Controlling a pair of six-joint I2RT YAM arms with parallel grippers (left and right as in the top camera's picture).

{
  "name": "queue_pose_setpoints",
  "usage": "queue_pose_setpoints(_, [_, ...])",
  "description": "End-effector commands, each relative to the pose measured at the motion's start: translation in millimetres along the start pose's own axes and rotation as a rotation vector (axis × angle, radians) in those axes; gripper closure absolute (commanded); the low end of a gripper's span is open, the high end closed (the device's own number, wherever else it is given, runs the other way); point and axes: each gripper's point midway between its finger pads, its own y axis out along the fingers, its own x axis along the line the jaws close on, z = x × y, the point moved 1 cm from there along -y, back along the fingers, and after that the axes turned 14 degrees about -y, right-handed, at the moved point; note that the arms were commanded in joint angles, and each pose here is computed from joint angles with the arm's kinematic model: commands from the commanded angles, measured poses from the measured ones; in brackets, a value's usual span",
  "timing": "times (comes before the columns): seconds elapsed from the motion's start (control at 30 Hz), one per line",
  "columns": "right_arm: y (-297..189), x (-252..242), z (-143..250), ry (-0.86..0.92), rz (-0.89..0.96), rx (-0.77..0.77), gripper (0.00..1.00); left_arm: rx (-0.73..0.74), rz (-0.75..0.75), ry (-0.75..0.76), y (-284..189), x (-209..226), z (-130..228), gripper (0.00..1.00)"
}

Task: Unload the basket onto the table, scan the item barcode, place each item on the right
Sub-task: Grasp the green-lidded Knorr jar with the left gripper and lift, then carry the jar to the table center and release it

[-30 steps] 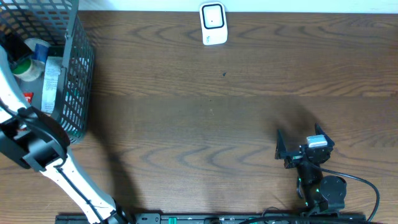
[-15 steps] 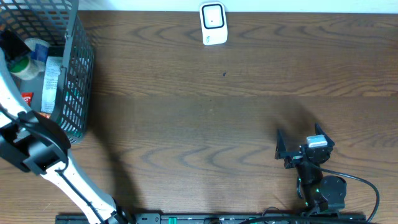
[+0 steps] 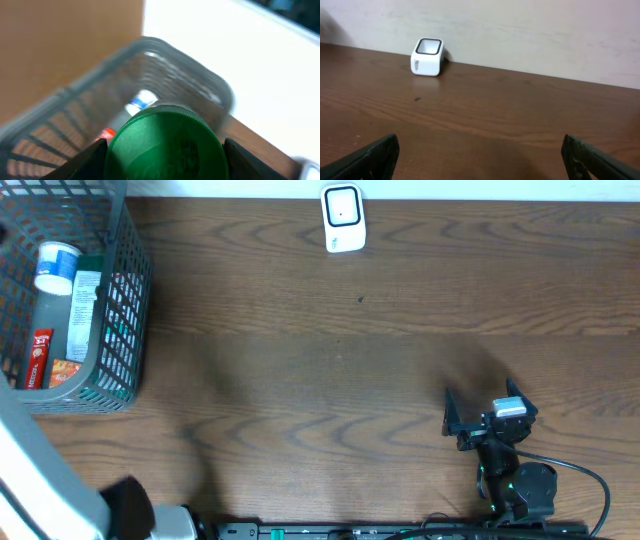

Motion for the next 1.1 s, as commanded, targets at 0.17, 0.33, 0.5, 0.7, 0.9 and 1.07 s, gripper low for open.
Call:
queue_pose_setpoints(0.17, [-0.2, -1.9, 1.1, 0.006, 0.009, 0.004, 0.01, 0.302, 0.266, 0.175, -77.3, -81.6, 108.9, 0.47])
queue_pose_setpoints(0.33, [-0.2, -1.9, 1.1, 0.006, 0.009, 0.004, 0.01, 0.563, 0.324, 0.392, -99.7, -109.8, 197.5, 0.47])
queue_pose_setpoints(0.5, [-0.2, -1.9, 1.1, 0.006, 0.009, 0.004, 0.01, 0.785, 0.305, 0.632, -107.7, -120.6, 290.4, 0.47])
queue_pose_setpoints(0.7, [-0.2, -1.9, 1.1, 0.006, 0.009, 0.004, 0.01, 0.945, 0.222, 0.819, -100.1, -121.2, 382.9, 0.47])
queue_pose_setpoints(0.9, [-0.3, -1.9, 1.0, 0.006, 0.009, 0.003, 0.01, 1.158, 0.248, 0.984, -108.6, -121.6, 472.7, 0.47])
queue_pose_setpoints(1.07, [-0.2, -1.9, 1.1, 0.006, 0.009, 0.004, 0.01, 1.351, 0.307, 1.03, -115.8, -121.6, 522.0, 0.47])
